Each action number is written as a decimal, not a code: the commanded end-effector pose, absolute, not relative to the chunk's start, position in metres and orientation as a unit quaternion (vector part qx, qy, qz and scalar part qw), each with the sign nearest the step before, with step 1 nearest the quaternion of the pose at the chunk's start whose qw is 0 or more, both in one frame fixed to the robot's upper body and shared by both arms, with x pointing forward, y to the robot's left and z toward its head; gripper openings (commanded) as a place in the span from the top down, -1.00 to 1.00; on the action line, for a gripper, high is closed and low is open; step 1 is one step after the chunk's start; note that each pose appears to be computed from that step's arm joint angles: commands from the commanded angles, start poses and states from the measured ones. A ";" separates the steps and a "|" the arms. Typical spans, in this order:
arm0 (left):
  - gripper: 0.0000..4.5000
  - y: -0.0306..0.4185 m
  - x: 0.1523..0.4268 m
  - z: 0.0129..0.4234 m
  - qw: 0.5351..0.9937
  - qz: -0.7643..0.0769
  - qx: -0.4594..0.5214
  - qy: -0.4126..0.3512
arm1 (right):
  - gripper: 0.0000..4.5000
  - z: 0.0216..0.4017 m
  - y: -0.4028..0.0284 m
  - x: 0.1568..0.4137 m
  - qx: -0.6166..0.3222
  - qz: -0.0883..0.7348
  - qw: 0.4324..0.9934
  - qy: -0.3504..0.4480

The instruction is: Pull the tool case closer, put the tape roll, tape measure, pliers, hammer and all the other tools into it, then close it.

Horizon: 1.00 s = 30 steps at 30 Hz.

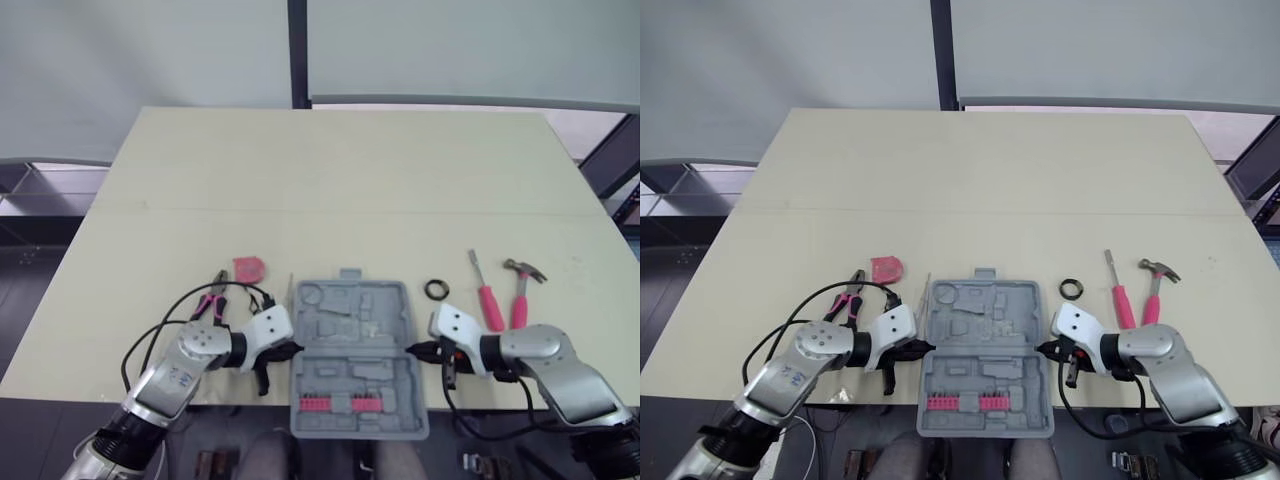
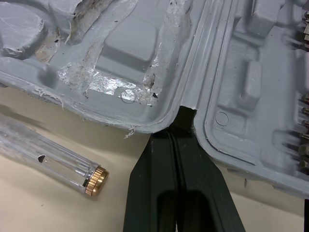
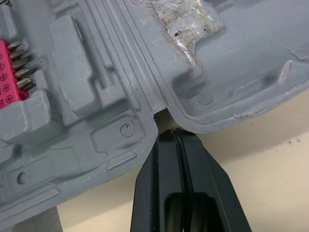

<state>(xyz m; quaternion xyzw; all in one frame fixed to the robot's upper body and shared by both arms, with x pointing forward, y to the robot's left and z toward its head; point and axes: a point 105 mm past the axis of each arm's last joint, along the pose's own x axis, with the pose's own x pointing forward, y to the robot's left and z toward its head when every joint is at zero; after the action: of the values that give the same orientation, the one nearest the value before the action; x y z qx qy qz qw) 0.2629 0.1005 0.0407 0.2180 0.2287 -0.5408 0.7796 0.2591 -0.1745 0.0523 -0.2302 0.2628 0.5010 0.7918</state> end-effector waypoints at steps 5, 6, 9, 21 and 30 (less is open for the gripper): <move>0.99 0.080 0.256 0.046 0.766 -0.572 0.209 0.205 | 1.00 0.064 -0.176 0.258 -0.237 0.510 0.792 0.240; 0.99 0.079 0.255 0.046 0.765 -0.575 0.206 0.205 | 1.00 0.064 -0.177 0.258 -0.237 0.510 0.791 0.242; 0.99 0.077 0.253 0.046 0.761 -0.580 0.204 0.206 | 1.00 0.064 -0.179 0.256 -0.239 0.510 0.789 0.245; 0.99 0.081 0.268 0.043 0.774 -0.561 0.217 0.199 | 1.00 0.060 -0.184 0.256 -0.242 0.503 0.790 0.253; 0.99 0.085 0.267 0.040 0.771 -0.562 0.217 0.207 | 1.00 0.055 -0.190 0.257 -0.242 0.495 0.793 0.260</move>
<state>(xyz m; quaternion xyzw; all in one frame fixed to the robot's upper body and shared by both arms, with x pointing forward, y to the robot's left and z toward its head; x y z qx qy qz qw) 0.2685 0.0884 0.0389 0.2136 0.2129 -0.5559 0.7746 0.2562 -0.1920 0.0501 -0.2403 0.2746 0.4903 0.7915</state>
